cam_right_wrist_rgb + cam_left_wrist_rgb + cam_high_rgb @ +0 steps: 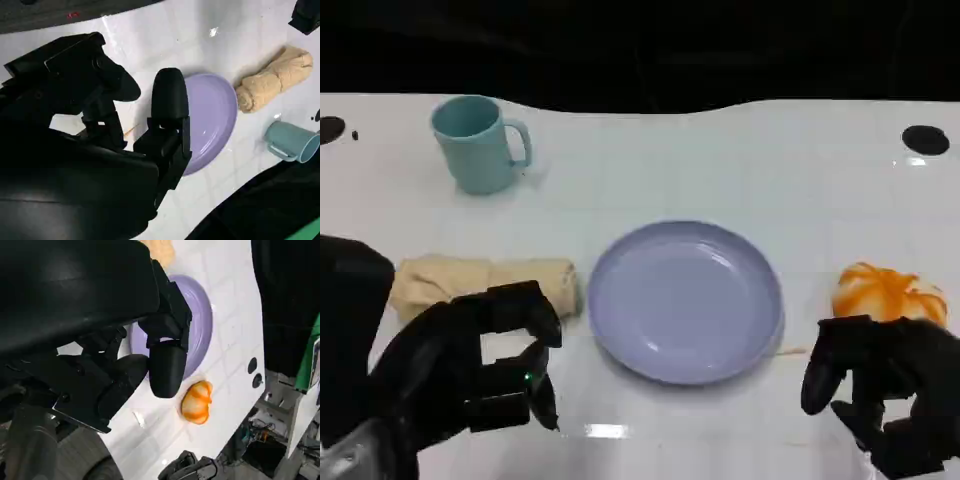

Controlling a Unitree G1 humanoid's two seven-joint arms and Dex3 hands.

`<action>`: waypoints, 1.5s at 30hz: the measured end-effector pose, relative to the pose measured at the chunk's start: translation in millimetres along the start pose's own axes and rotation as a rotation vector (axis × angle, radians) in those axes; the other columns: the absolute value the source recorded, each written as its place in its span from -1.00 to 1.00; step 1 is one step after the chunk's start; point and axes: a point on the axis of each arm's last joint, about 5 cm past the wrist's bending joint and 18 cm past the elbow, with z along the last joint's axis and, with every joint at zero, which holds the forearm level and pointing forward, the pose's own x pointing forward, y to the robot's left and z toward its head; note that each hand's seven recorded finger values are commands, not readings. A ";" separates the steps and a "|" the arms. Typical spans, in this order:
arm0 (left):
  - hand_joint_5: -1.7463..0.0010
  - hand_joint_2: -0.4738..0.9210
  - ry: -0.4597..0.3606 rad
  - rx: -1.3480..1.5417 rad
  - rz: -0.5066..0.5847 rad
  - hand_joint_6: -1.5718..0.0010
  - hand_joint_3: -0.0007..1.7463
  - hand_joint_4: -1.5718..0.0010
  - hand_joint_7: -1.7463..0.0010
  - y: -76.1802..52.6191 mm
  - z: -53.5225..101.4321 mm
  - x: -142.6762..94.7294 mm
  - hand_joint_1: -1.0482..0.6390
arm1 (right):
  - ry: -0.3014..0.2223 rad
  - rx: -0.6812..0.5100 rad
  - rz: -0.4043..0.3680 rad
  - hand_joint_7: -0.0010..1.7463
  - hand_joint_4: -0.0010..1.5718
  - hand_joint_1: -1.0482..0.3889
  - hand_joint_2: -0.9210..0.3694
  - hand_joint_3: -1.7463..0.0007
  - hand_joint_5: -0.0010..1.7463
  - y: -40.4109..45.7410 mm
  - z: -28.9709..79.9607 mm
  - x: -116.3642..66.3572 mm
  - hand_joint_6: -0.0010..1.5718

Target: Grasp the towel on the left side of the plate with the left hand and place it into the plate.

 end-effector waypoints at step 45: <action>0.04 1.00 -0.191 0.388 0.161 0.24 -0.80 0.46 0.85 -0.7 11.7 -0.4 -0.15 | -0.012 0.005 -0.006 0.65 -0.08 0.49 -0.44 -0.25 1.00 1.6 3.4 4.2 -0.10</action>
